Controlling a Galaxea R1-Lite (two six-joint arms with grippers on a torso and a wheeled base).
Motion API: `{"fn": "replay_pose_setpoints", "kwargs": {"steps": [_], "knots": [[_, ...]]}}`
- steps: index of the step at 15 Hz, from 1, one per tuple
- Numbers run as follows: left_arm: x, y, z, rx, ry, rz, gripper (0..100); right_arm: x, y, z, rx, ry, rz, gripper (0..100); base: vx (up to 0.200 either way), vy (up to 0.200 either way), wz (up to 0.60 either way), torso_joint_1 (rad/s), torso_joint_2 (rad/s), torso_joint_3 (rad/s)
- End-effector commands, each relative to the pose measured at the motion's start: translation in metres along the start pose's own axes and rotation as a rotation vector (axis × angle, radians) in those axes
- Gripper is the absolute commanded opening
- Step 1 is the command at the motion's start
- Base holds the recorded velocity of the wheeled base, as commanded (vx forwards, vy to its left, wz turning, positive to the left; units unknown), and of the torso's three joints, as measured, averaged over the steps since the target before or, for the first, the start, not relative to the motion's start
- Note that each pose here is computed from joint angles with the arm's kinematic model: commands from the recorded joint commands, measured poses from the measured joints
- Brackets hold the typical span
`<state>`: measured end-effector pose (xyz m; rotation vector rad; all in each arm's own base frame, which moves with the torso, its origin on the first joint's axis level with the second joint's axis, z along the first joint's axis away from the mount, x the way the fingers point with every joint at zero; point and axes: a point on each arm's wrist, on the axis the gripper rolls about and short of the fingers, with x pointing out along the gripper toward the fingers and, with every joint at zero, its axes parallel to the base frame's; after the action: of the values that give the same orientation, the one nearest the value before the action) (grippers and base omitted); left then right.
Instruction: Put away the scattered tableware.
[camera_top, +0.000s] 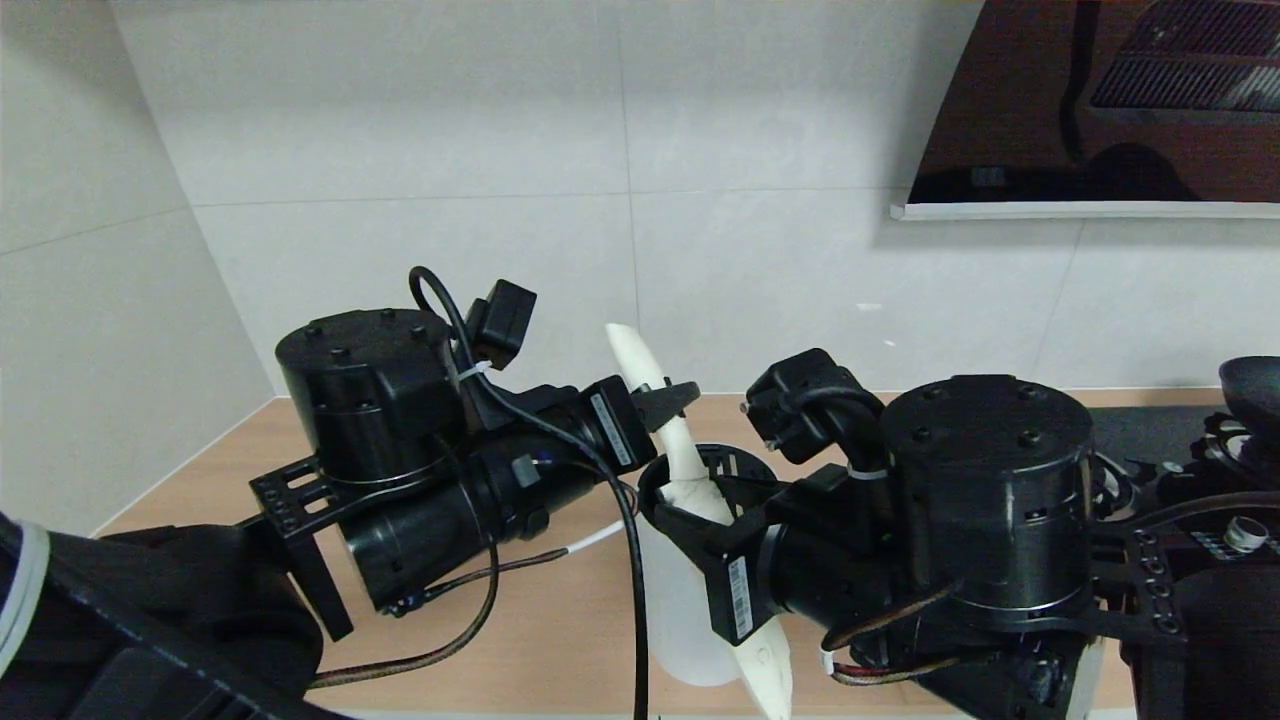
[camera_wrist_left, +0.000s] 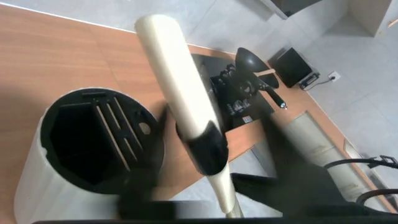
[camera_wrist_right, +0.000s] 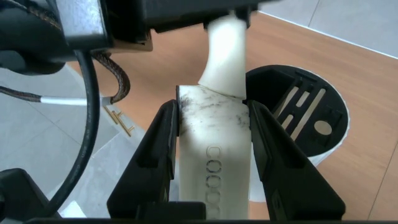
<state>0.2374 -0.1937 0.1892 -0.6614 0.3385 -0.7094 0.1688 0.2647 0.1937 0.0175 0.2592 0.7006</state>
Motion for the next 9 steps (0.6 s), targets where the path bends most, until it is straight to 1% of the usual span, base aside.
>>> {"fn": "replay_pose_setpoints", "kwargs": {"steps": [1,9], "knots": [[-0.0002,0.0001,-0.0003,0.000,0.002,0.002,0,0.0004,0.0003,0.0002,0.003,-0.003,0.001,0,0.000,0.000,0.00,0.000,0.00,0.000],[-0.0006,-0.0016,0.0009,0.000,0.002,0.000,0,-0.0002,0.0000,0.0028,0.018,-0.020,-0.001,0,0.000,0.000,0.00,0.000,0.00,0.000]]}}
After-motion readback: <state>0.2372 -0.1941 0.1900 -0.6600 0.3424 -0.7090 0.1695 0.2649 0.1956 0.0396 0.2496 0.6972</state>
